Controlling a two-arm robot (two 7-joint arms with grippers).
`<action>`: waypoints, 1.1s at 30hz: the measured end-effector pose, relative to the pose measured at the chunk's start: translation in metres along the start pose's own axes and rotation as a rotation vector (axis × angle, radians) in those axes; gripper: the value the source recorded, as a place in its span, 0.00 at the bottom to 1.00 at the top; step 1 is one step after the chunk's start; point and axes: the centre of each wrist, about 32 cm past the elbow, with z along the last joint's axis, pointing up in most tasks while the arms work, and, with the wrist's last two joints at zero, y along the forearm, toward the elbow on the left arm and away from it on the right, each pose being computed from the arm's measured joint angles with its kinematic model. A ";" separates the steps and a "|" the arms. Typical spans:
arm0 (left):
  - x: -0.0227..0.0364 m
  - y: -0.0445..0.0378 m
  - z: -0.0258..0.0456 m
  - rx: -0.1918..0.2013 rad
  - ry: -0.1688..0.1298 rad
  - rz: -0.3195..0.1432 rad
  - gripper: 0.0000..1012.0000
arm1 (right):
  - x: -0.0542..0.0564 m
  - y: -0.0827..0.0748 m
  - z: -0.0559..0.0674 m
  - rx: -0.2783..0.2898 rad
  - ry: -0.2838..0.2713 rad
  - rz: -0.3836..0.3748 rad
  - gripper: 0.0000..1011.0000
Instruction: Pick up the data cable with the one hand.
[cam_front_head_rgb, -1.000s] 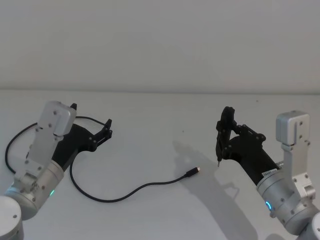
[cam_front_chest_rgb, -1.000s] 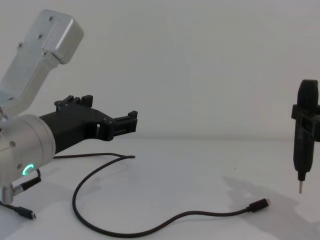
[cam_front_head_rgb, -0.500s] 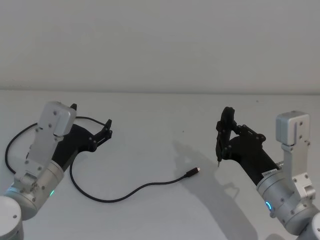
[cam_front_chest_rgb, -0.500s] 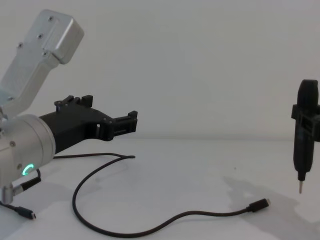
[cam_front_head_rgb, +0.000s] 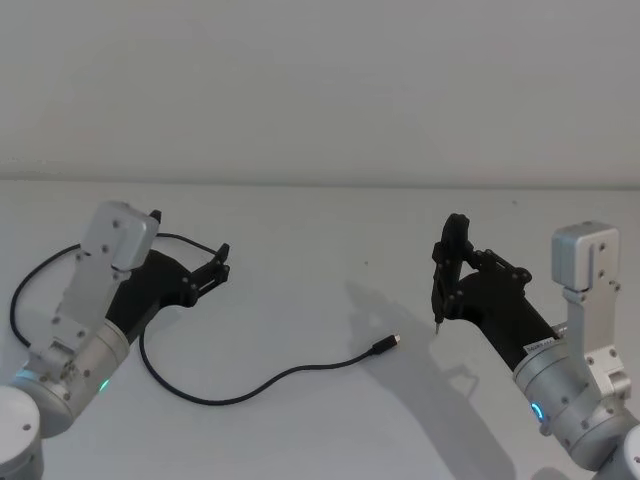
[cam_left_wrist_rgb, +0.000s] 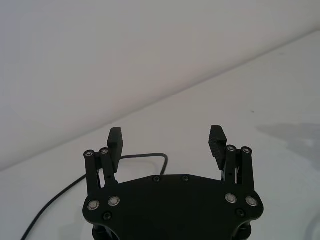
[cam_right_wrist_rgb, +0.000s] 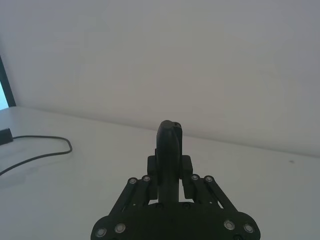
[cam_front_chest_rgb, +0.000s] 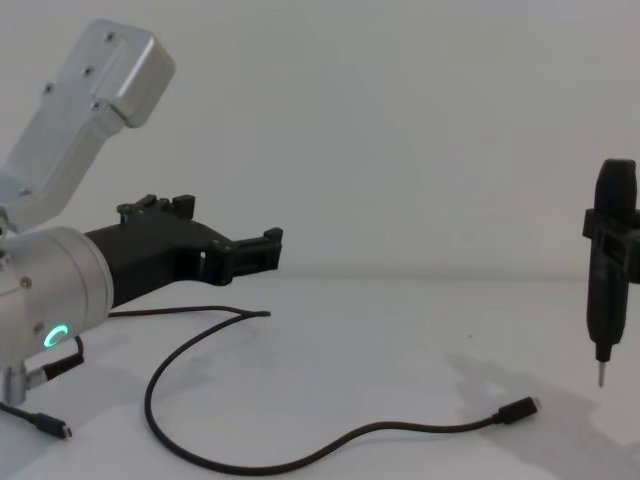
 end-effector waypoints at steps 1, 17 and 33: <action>0.0000 0.0000 0.0000 0.000 0.000 0.000 0.99 | 0.000 0.000 0.000 0.000 0.000 0.000 0.27; 0.0241 -0.0002 0.0207 0.149 0.000 -0.246 0.99 | 0.000 0.000 0.000 0.000 0.000 0.000 0.27; 0.0482 -0.0069 0.0389 0.312 0.024 -0.498 0.99 | 0.000 0.000 0.000 0.000 0.000 0.000 0.27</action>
